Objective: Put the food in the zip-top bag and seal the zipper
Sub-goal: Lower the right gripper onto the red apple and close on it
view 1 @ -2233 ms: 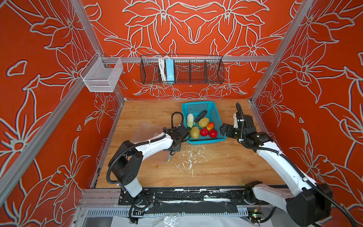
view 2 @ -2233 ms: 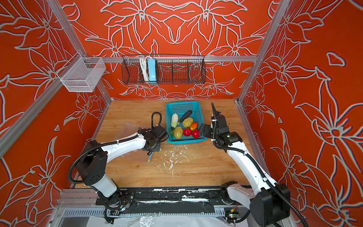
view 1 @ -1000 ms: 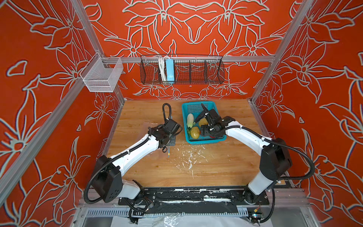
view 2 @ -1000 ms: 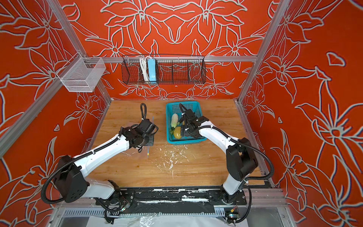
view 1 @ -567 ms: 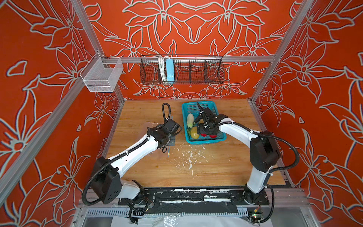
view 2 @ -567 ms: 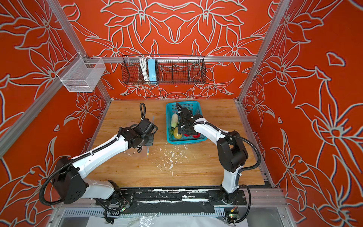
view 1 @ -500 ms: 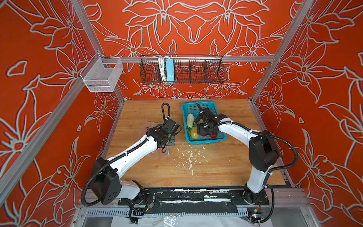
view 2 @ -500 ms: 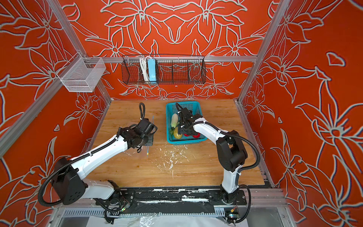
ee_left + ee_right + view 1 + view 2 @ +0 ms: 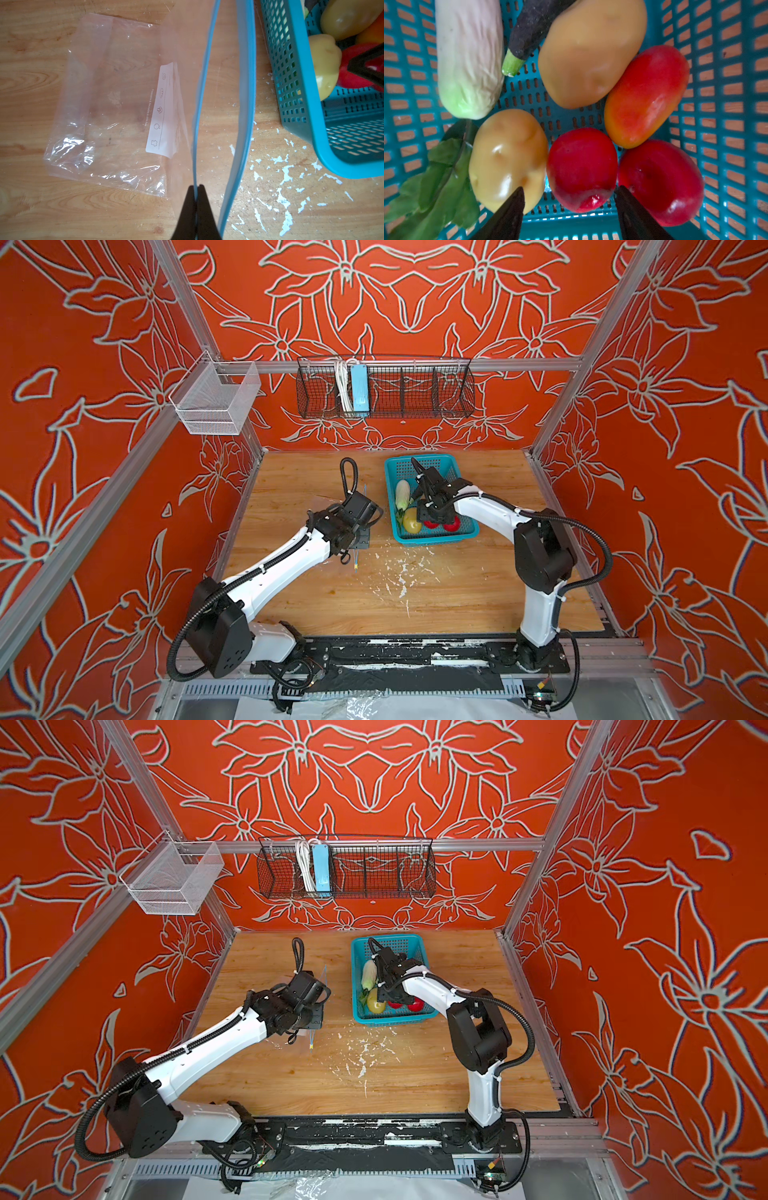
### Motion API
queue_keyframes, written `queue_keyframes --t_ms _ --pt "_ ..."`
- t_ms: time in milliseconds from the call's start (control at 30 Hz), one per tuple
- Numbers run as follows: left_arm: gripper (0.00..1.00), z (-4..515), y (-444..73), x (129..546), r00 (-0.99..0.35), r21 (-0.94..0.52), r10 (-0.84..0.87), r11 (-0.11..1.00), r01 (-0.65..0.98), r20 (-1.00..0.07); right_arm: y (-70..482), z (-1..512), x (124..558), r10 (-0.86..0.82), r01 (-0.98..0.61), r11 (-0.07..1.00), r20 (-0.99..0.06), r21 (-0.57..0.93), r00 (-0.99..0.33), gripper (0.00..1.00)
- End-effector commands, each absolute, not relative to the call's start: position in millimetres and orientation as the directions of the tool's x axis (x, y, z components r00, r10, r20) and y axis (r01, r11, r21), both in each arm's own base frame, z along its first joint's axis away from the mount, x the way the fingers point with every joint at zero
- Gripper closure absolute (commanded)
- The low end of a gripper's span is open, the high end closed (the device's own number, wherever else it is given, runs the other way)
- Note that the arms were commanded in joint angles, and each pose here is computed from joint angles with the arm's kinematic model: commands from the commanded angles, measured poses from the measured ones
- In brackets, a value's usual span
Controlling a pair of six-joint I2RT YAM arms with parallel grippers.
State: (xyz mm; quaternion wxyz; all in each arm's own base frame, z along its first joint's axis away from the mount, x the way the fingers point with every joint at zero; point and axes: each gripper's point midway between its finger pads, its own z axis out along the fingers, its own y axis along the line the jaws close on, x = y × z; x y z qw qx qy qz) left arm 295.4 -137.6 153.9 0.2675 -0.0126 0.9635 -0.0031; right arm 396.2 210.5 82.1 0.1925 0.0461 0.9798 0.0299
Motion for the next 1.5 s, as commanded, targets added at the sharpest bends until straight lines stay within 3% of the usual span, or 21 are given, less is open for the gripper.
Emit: queue_keyframes --t_ms 0,333,700,1233,1300,1467 --pt "1.00 155.3 -130.4 289.5 -0.858 -0.017 -0.052 0.999 -0.051 -0.511 205.0 74.7 399.7 0.141 0.130 0.990 -0.366 0.053 -0.920 0.30" --pt "1.00 152.0 -127.1 285.9 -0.860 -0.016 -0.066 0.998 -0.067 -0.505 204.7 68.3 404.9 0.146 0.133 0.989 -0.382 0.061 -0.912 0.33" --pt "1.00 148.5 -126.8 282.9 -0.864 -0.025 -0.080 0.997 -0.078 -0.496 204.4 55.3 409.5 0.151 0.139 0.988 -0.365 0.060 -0.919 0.29" --pt "1.00 146.6 -123.8 283.3 -0.859 -0.020 -0.094 0.995 -0.097 -0.503 209.4 57.0 413.3 0.158 0.130 0.987 -0.382 0.097 -0.911 0.34" --pt "1.00 147.1 -123.4 283.6 -0.856 -0.024 -0.097 0.995 -0.099 -0.508 208.8 56.5 412.3 0.154 0.129 0.987 -0.379 0.093 -0.913 0.40" --pt "1.00 149.5 -122.9 284.3 -0.848 -0.031 -0.106 0.994 -0.105 -0.519 207.1 58.8 410.6 0.150 0.125 0.988 -0.381 0.089 -0.913 0.42"
